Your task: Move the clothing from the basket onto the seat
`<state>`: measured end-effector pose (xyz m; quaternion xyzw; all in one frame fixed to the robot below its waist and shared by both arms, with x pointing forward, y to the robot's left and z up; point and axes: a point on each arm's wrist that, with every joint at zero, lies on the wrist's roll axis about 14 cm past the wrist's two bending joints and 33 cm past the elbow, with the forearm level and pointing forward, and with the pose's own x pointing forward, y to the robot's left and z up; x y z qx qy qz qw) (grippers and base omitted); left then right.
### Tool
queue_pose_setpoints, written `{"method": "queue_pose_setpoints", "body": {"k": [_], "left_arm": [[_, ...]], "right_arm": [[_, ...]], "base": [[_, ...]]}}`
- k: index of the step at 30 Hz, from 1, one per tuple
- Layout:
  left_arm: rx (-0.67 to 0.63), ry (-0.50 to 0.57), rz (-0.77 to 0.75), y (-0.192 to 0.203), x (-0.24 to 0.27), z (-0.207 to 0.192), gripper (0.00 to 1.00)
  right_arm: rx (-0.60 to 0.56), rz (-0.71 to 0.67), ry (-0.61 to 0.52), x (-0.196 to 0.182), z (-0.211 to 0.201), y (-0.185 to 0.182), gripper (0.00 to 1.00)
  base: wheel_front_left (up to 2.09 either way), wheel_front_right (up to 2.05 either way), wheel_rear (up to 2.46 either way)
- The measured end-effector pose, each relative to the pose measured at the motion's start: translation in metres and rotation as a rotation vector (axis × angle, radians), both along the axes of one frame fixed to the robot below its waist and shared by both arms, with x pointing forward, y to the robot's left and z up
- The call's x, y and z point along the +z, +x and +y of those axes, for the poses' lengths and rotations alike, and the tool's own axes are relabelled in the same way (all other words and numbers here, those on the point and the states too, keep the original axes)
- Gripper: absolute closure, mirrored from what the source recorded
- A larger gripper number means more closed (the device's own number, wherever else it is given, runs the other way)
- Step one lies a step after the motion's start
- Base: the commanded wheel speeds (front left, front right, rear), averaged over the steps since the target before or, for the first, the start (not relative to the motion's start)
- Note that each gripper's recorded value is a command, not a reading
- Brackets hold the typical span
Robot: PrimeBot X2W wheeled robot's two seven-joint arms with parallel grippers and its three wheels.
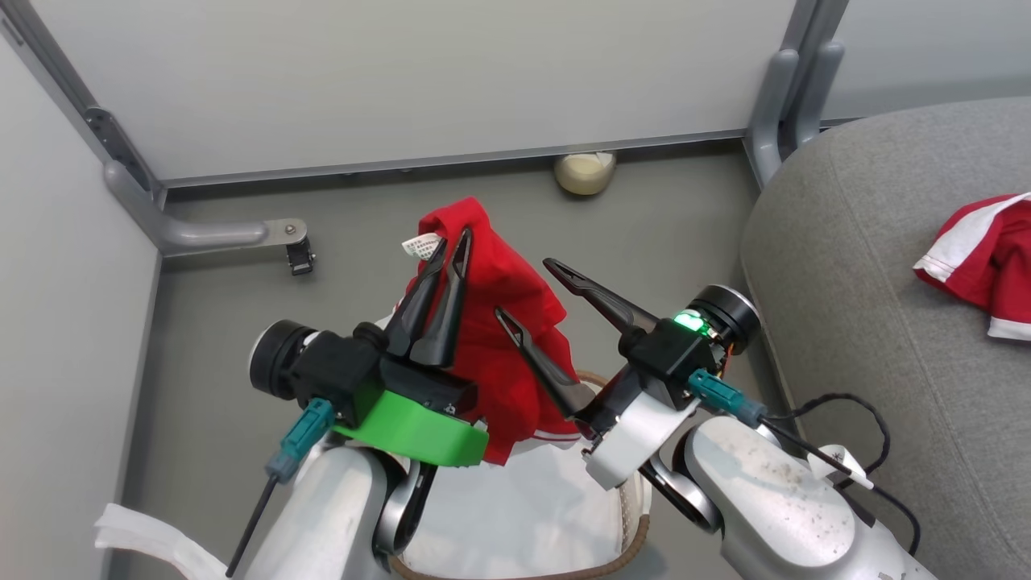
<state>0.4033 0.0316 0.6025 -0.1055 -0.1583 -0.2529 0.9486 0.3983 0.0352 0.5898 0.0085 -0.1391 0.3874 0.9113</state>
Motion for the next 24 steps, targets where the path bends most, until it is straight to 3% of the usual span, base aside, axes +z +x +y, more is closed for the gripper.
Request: {"method": "queue_pose_setpoints", "body": {"k": [15, 16, 17, 18, 24], "left_arm": [[-0.043, -0.026, 0.018, -0.015, 0.002, -0.008, 1.0], [-0.041, -0.028, 0.02, -0.016, 0.002, -0.007, 1.0], [-0.036, -0.029, 0.021, -0.017, 0.002, -0.006, 1.0], [-0.029, -0.029, 0.022, -0.017, 0.002, -0.004, 1.0], [0.026, -0.029, 0.029, -0.016, 0.001, 0.011, 1.0]], "right_arm": [[0.079, 0.125, -0.141, -0.057, 0.042, 0.008, 0.0], [0.083, 0.133, -0.142, -0.059, 0.044, 0.009, 0.19], [0.086, 0.144, -0.147, -0.062, 0.046, 0.01, 0.76], [0.088, 0.152, -0.148, -0.064, 0.047, 0.01, 0.96], [0.114, 0.187, -0.117, -0.066, 0.058, 0.01, 1.0]], "base": [[0.0, 0.0, 0.0], [0.0, 0.0, 0.0], [0.0, 0.0, 0.0], [0.0, 0.0, 0.0], [0.0, 0.0, 0.0]]}}
